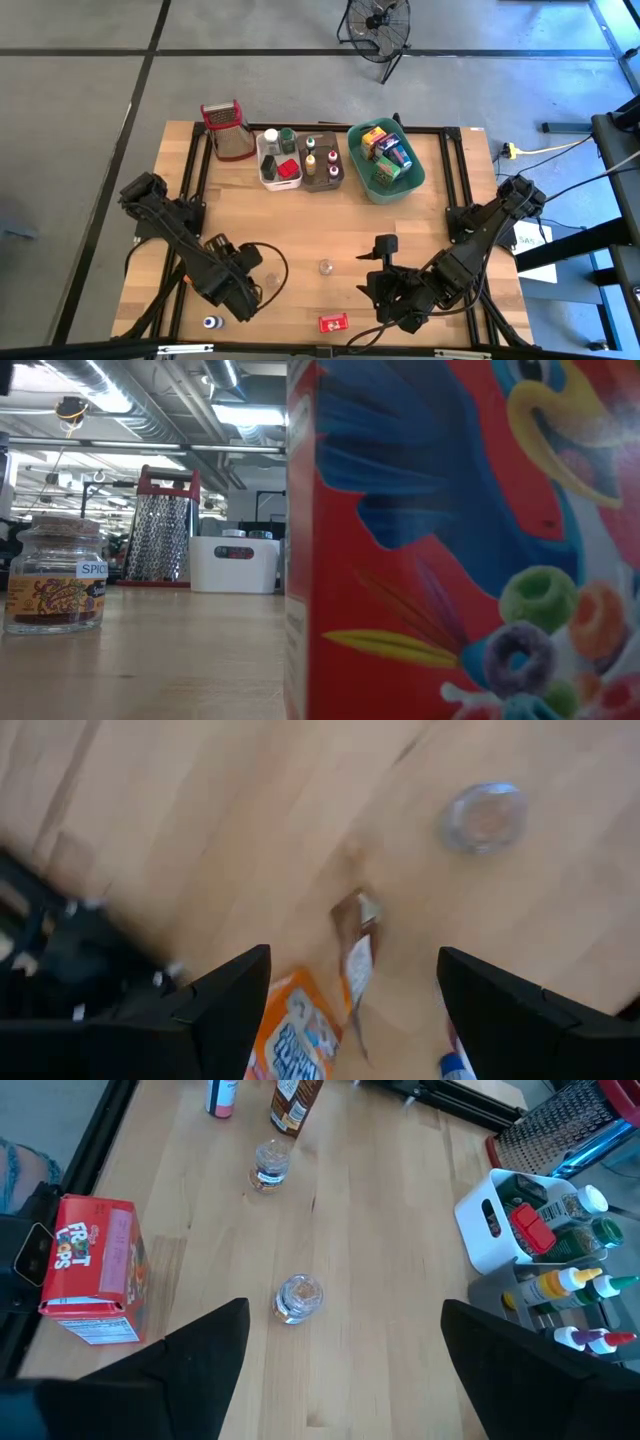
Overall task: Pick & Place Kitchen Items
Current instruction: Put the orange spice pack into the left white bin
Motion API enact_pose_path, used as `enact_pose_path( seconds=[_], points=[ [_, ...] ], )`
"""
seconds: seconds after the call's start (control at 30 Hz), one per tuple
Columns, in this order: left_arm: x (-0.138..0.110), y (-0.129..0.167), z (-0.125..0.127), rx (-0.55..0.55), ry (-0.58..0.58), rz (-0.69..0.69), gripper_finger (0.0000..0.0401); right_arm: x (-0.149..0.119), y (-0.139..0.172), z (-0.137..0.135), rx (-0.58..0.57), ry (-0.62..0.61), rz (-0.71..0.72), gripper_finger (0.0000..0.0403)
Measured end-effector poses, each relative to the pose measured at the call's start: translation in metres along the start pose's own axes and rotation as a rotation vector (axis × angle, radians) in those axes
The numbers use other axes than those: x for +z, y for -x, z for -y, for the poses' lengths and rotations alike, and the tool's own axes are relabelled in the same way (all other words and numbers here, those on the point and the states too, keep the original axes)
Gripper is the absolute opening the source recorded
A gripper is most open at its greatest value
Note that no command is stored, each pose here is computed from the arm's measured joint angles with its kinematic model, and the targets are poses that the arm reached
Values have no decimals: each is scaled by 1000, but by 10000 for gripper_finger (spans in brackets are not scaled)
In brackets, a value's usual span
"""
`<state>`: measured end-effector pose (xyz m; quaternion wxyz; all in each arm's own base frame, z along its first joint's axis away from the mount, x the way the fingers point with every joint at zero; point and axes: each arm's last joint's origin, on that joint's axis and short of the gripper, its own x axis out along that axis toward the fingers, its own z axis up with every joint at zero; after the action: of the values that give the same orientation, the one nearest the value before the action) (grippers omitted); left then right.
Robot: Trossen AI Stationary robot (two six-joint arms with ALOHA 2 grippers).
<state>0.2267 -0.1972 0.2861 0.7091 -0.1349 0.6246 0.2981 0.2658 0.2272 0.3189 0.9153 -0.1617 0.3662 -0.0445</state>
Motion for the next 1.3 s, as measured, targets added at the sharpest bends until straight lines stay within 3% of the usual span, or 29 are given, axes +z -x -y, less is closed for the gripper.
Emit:
enact_pose_path(
  seconds=[0.2,0.43,0.7,0.97,1.3],
  points=[
    [0,-4,1,21,140,-75,282,0,0,0,-1,1,-2,332],
    [-1,-5,1,19,104,-85,282,0,0,0,-1,2,-3,332],
    [-5,-30,-1,79,101,-165,282,0,0,0,-1,3,-2,332],
    [1,-54,6,0,26,-183,280,0,0,0,-1,2,-3,332],
    [0,-64,2,29,12,-213,207,0,0,0,-2,3,-3,332]
  ],
)
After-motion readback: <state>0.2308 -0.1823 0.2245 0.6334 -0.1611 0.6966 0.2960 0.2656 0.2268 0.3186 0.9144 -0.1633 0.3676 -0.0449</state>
